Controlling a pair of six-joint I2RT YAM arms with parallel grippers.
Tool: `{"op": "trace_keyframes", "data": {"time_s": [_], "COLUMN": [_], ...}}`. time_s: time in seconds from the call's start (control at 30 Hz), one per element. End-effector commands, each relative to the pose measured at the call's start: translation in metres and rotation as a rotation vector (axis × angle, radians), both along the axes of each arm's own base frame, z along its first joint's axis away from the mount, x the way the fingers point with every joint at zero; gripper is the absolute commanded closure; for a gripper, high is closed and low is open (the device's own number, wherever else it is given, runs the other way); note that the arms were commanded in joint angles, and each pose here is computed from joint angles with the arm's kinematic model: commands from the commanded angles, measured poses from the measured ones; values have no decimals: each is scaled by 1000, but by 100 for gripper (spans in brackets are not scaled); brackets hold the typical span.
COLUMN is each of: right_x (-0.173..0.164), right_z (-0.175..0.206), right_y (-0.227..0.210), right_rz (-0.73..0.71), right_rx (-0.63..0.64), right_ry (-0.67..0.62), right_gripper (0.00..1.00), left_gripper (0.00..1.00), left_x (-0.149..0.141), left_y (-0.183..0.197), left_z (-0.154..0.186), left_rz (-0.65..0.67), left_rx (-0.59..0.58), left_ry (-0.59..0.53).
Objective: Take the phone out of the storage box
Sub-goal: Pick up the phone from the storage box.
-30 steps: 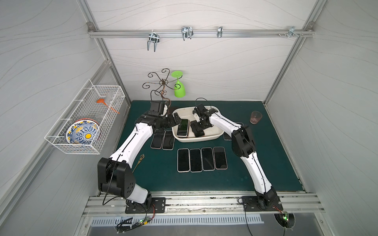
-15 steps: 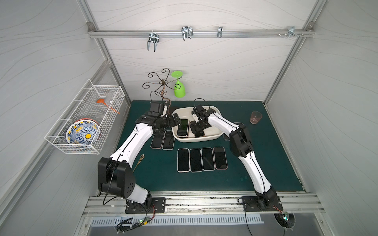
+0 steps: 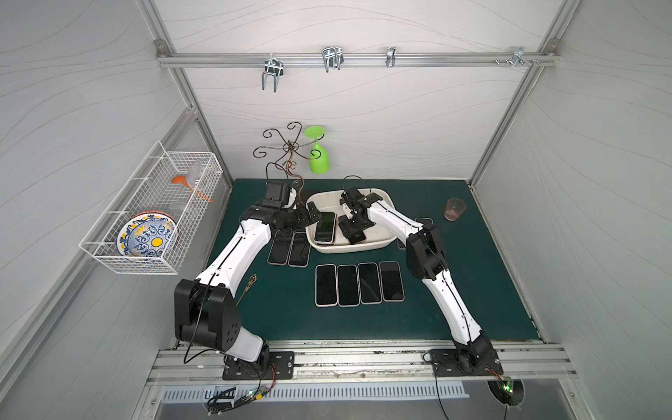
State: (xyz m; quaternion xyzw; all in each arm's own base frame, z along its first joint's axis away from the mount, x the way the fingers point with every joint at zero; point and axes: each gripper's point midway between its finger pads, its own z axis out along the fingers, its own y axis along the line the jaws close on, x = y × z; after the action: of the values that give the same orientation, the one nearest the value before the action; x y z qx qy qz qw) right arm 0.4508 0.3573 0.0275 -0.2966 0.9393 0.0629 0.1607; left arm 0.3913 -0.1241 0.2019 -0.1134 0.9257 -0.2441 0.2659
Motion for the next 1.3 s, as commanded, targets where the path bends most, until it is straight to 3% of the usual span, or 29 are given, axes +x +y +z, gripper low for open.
{"op": "trace_keyframes", "data": {"time_s": [0.0,0.07,0.13,0.2,0.27,0.4,0.47,0.63,0.8,1.03,1.27], "right_x": [-32,-28,-23,-20,-16,-6,0,-4,-17,-40,-60], "right_z": [-62,-57,-49,-39,-26,25,58,122,152,162,168], "right_y": [-25,-23,-21,-18,-16,-13,-14,-21,-25,-23,-15], "right_rz": [-16,-25,-36,-42,-53,-94,-113,-131,-108,-88,-70], "right_rx": [-128,-116,-97,-69,-38,91,173,353,394,413,420], "right_ry": [172,154,135,112,84,9,-27,-39,-47,-24,-6], "right_gripper": [30,37,53,60,74,87,100,100,100,100,100], "left_gripper": [1,1,1,1,1,1,1,1,1,2,17], "left_x": [9,10,10,10,11,15,19,33,55,76,81], "left_y": [0,-1,-1,-1,-1,-12,-23,-50,-63,-92,-109], "left_z": [6,6,6,6,7,16,23,37,35,38,23], "left_rz": [-1,-3,-4,-5,-7,-29,-49,-63,-18,13,30], "left_rx": [-17,-22,-22,-23,-29,-101,-186,-480,-688,-742,-733], "left_ry": [-40,-42,-44,-44,-48,-76,-96,-108,-98,-79,-39]}}
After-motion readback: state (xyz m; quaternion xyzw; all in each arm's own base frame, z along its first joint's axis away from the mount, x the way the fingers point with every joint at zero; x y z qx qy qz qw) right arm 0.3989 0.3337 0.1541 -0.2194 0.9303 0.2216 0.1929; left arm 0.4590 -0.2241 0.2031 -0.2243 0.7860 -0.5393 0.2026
